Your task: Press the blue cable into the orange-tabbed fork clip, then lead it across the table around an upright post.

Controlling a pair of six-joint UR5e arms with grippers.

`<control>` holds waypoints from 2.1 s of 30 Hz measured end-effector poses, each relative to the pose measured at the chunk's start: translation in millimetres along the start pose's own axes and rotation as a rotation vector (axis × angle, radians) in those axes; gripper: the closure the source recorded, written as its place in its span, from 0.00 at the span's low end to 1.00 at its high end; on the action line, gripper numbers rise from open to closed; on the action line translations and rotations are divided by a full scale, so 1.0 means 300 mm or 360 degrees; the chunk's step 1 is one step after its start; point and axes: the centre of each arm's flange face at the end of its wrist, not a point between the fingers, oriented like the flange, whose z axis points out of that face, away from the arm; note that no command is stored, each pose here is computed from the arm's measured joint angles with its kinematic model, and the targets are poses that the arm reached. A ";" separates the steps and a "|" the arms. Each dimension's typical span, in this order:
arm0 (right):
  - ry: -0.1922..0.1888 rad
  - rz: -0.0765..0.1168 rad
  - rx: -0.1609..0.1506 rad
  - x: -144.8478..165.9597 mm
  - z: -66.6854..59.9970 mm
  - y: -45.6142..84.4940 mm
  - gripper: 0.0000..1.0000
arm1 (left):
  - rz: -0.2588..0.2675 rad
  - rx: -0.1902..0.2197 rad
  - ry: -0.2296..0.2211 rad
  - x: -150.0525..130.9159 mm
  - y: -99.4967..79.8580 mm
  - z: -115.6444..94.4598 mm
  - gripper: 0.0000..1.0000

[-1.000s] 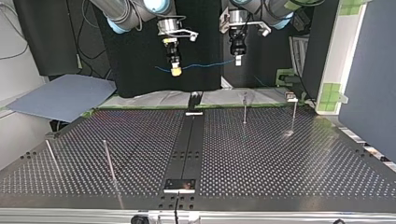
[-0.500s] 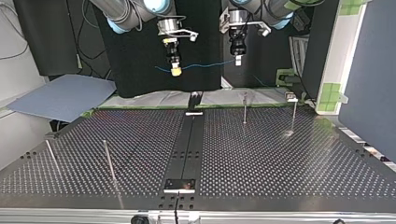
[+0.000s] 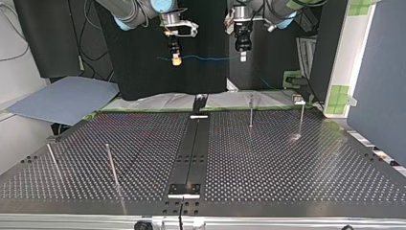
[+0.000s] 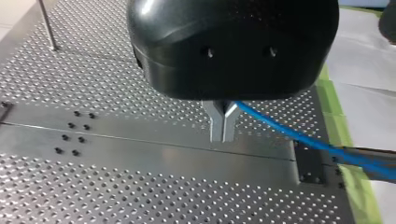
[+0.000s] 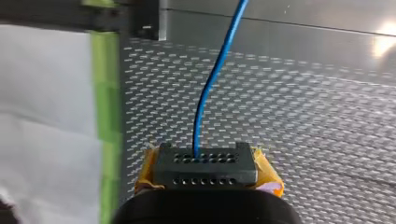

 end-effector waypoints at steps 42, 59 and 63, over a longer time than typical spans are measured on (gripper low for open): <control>0.0280 0.0373 0.0223 0.168 0.098 -0.107 0.98 | -0.0210 0.0066 -0.0089 -0.035 0.123 0.025 1.00; 0.0208 0.0393 0.0221 -0.012 0.210 -0.145 0.98 | -0.0392 0.0055 -0.0224 0.027 0.186 0.284 1.00; 0.0186 0.0399 0.0222 -0.045 0.245 -0.159 0.98 | -0.0394 0.0002 -0.0272 0.042 0.219 0.347 1.00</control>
